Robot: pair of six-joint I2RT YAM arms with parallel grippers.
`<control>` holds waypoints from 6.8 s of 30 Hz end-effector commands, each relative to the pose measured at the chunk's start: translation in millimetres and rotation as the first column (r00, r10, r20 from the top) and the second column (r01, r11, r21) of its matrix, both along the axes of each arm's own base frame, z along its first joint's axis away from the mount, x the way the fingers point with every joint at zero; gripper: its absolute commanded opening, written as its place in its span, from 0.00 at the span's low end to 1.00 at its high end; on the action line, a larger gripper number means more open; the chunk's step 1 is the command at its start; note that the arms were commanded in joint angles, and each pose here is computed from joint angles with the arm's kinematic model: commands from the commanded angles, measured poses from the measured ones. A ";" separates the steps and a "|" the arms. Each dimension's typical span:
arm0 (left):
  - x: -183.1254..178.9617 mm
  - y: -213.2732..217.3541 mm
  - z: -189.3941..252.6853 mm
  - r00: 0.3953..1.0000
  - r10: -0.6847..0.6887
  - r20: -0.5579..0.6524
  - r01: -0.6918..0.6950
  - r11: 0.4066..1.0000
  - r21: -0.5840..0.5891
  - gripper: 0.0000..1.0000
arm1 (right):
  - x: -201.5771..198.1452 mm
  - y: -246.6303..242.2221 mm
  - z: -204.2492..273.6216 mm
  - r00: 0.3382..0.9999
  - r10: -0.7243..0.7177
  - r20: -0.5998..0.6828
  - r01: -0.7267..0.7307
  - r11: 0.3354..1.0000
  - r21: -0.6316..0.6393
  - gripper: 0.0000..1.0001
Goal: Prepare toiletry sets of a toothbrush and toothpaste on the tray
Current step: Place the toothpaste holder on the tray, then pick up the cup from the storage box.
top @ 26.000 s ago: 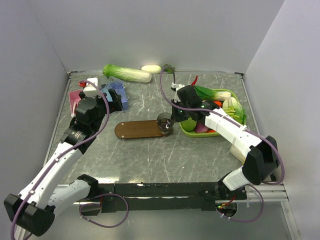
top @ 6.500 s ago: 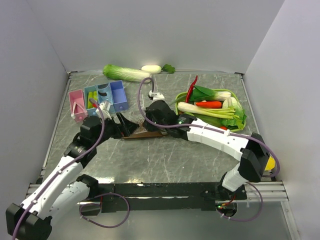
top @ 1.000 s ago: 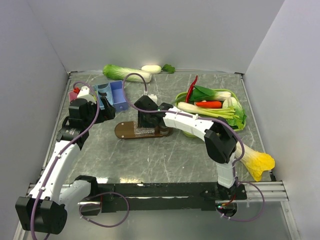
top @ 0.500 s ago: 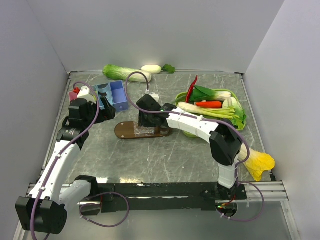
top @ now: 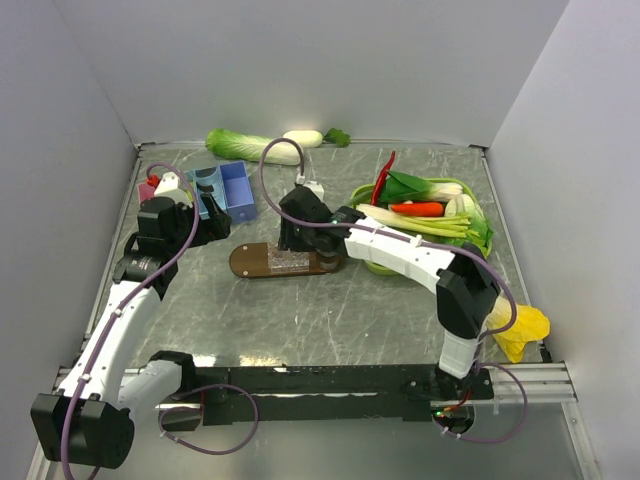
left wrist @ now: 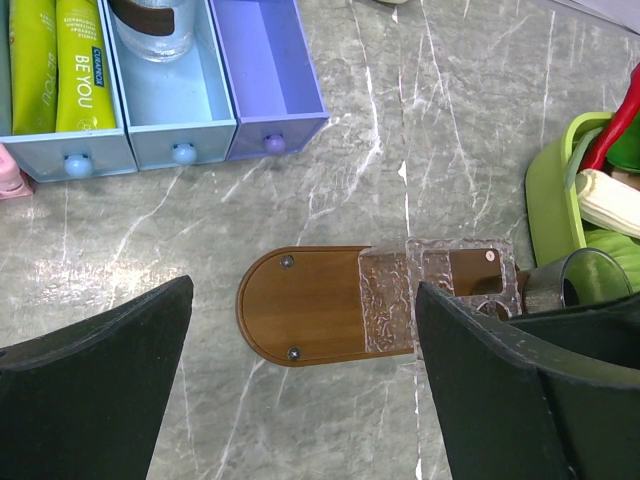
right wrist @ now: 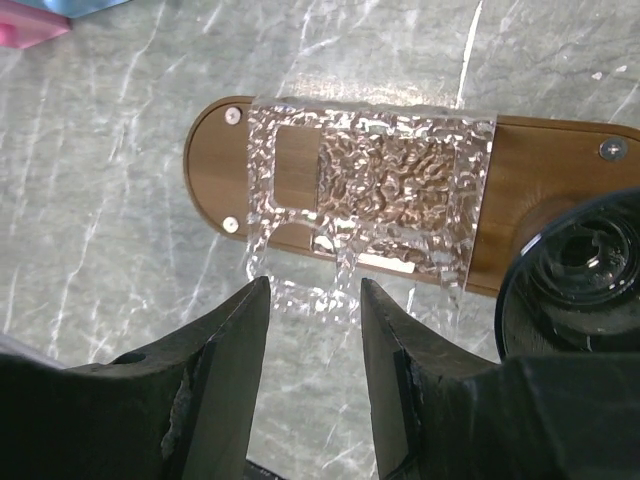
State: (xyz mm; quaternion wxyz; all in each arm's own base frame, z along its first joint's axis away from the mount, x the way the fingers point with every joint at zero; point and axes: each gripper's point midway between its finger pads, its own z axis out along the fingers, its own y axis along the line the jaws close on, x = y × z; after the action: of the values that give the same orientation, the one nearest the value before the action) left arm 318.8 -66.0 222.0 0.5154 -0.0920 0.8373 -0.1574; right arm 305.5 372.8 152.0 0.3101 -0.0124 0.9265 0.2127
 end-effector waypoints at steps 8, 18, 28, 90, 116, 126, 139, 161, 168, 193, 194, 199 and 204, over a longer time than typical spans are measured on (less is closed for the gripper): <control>-7.2 10.6 29.5 0.991 0.024 0.135 -0.029 0.999 0.033 0.97 | -10.4 3.1 77.7 0.983 0.094 0.156 -0.126 0.969 0.211 0.48; -2.8 17.3 36.6 0.980 0.042 0.195 -0.055 0.996 0.064 0.97 | -1.2 -58.9 110.0 0.959 0.107 0.263 -0.195 0.921 0.337 0.47; 55.8 50.1 46.3 0.972 0.192 0.139 -0.201 0.978 0.060 0.97 | -6.6 -153.5 141.5 0.928 -0.001 0.372 -0.095 0.966 0.241 0.45; 235.2 98.7 -64.7 0.947 0.233 -0.223 -0.236 0.972 0.013 0.01 | -25.1 -155.6 80.5 0.957 0.121 0.265 -0.176 0.965 0.195 0.45; 185.8 100.3 49.6 0.954 0.300 0.017 -0.299 0.953 -0.040 0.01 | -35.5 -160.8 94.5 0.963 0.084 0.257 -0.146 0.961 0.233 0.45; 106.5 77.3 78.5 0.957 0.271 0.108 -0.267 0.963 -0.043 0.01 | -36.2 -168.5 116.1 0.961 0.011 0.276 -0.073 0.974 0.215 0.45; 17.6 49.3 24.9 0.969 0.229 0.087 -0.218 0.969 -0.120 0.01 | -23.7 -36.5 147.5 0.930 0.227 0.290 -0.287 0.941 0.182 0.47; 11.7 45.0 26.7 0.967 0.231 0.105 -0.213 0.964 -0.162 0.01 | 18.1 116.6 103.8 0.939 0.275 0.204 -0.317 0.925 0.210 0.52; 13.3 42.4 22.3 0.971 0.220 0.093 -0.203 0.965 -0.168 0.01 | 16.0 127.5 95.6 0.939 0.279 0.202 -0.321 0.921 0.219 0.51; 9.6 5.1 18.4 0.989 0.113 0.095 -0.095 0.978 -0.184 0.01 | 31.1 133.5 54.6 0.955 0.250 0.158 -0.267 0.958 0.100 0.33; 8.8 1.3 18.5 0.990 0.100 0.098 -0.080 0.980 -0.185 0.01 | 30.6 134.0 53.7 0.955 0.250 0.157 -0.267 0.959 0.098 0.32; 4.0 -9.6 25.8 0.990 0.049 0.133 -0.024 0.983 -0.184 0.04 | 31.9 131.1 54.4 0.953 0.251 0.167 -0.268 0.960 0.087 0.17; 1.7 -14.8 27.0 0.989 0.019 0.144 0.008 0.983 -0.184 0.21 | 30.2 127.9 58.1 0.948 0.262 0.183 -0.282 0.955 0.094 0.00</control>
State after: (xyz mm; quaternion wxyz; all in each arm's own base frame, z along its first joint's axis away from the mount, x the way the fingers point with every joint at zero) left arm 315.3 -63.2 209.1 0.5187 -0.1583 0.8200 -0.1831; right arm 335.5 487.0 183.3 0.3309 -0.1316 0.8959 0.2656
